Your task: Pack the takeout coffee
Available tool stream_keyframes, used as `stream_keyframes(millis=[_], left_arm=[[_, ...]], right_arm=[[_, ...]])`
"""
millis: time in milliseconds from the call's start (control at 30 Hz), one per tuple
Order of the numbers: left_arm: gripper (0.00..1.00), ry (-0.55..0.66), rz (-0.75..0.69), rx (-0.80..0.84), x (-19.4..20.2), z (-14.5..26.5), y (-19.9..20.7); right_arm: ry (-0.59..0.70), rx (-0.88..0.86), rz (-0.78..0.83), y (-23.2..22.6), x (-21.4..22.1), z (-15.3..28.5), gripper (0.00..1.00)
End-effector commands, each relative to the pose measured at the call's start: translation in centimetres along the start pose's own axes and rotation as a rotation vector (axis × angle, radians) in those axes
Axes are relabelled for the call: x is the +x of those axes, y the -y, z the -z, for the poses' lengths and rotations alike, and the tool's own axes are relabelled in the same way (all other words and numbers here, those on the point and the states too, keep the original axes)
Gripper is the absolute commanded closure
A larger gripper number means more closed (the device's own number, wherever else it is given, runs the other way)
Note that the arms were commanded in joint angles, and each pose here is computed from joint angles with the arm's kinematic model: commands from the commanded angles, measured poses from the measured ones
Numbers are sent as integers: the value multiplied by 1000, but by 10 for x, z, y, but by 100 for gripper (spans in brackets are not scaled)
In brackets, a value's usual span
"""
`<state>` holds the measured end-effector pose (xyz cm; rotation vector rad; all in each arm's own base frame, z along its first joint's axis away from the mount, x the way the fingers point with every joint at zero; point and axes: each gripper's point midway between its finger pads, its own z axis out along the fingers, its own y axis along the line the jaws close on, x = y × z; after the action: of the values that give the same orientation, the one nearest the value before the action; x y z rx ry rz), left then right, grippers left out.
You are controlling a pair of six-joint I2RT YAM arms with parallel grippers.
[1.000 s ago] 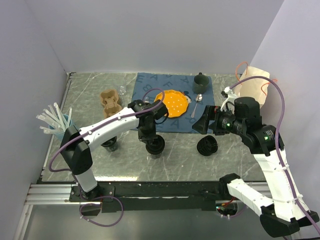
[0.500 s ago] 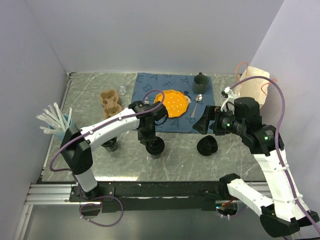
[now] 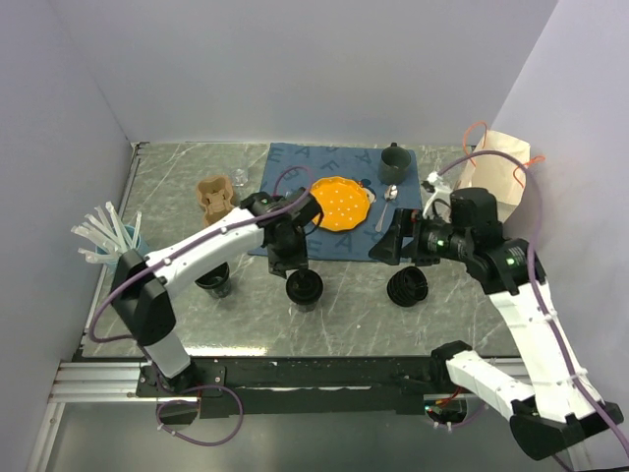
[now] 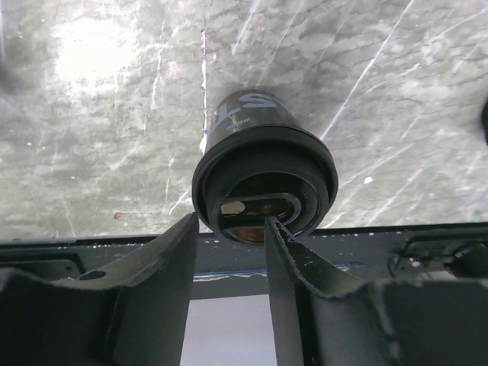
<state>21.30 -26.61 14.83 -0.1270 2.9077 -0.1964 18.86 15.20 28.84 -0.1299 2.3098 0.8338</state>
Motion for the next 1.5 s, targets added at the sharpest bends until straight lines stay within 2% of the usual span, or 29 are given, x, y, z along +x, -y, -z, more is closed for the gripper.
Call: stream_keyframes(millis=[0,67,133,167,200,333,400,767,1033,1167,1333,1467], left_arm=[[53,58,-26,180,-7,17,8],[52,42,-36,250,1,16,7],[51,92,-30,353,-9,20,16],[51,96,-35,381,-4,20,12],[50,117,-45,467,-9,26,24],[43,116,-68,567,2,23,24],[41,104,-78,567,10,14,17],[36,102,-95,602,15,-5,1],[32,201,-125,653,2,26,5],[32,206,-106,634,3,18,-1],[30,233,-110,733,2,15,10],[31,240,-113,695,-3,6,8]], right_arm=[[-86,-185,-38,-24,10,-22,2],[-147,-212,-85,-20,21,-39,8],[-211,-253,-107,-22,30,-55,15],[-232,-261,-111,-23,34,-61,16],[-251,-279,-92,-27,38,-67,17],[-369,-257,-69,-25,59,-98,19],[-395,-243,-66,-23,63,-106,20],[-429,-234,-48,-13,68,-124,25],[-421,-231,-54,-13,67,-127,26],[-413,-214,-44,-10,64,-129,27],[-416,-186,-23,-5,62,-130,27],[-435,-192,-23,-4,66,-131,27]])
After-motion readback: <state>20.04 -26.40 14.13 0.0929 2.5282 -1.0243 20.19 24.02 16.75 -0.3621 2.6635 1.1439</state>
